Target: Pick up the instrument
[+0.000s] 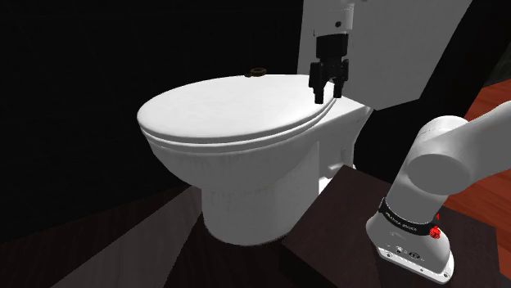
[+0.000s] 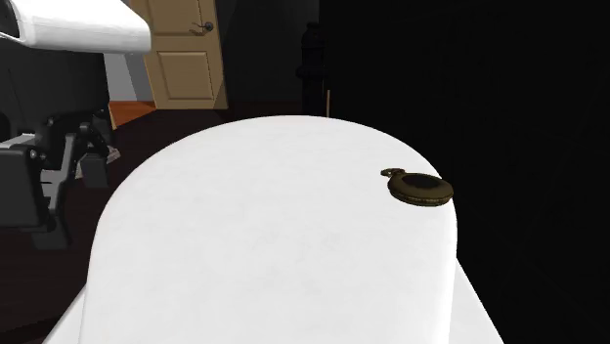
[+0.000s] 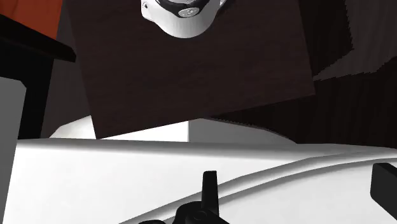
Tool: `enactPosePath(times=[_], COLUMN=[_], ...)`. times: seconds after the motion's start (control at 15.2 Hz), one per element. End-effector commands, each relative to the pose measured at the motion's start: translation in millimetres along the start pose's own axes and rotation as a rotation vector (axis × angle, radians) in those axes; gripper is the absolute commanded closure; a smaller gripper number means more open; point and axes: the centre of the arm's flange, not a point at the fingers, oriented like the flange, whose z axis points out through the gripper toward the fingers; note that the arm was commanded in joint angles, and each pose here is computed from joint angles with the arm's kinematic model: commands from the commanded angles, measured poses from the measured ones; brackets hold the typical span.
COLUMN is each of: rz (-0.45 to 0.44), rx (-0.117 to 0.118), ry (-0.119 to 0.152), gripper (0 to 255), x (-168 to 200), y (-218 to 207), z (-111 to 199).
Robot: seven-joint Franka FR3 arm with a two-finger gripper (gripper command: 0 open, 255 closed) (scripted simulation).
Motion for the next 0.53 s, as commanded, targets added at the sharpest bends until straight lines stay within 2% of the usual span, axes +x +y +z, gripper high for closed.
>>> enactPosePath(times=[0.0, 0.46], rz=[0.000, -0.196], rx=[0.000, -0.058], ry=[0.000, 0.031], gripper=[0, 0], x=[0, 73], y=[0, 33], z=[0, -23])
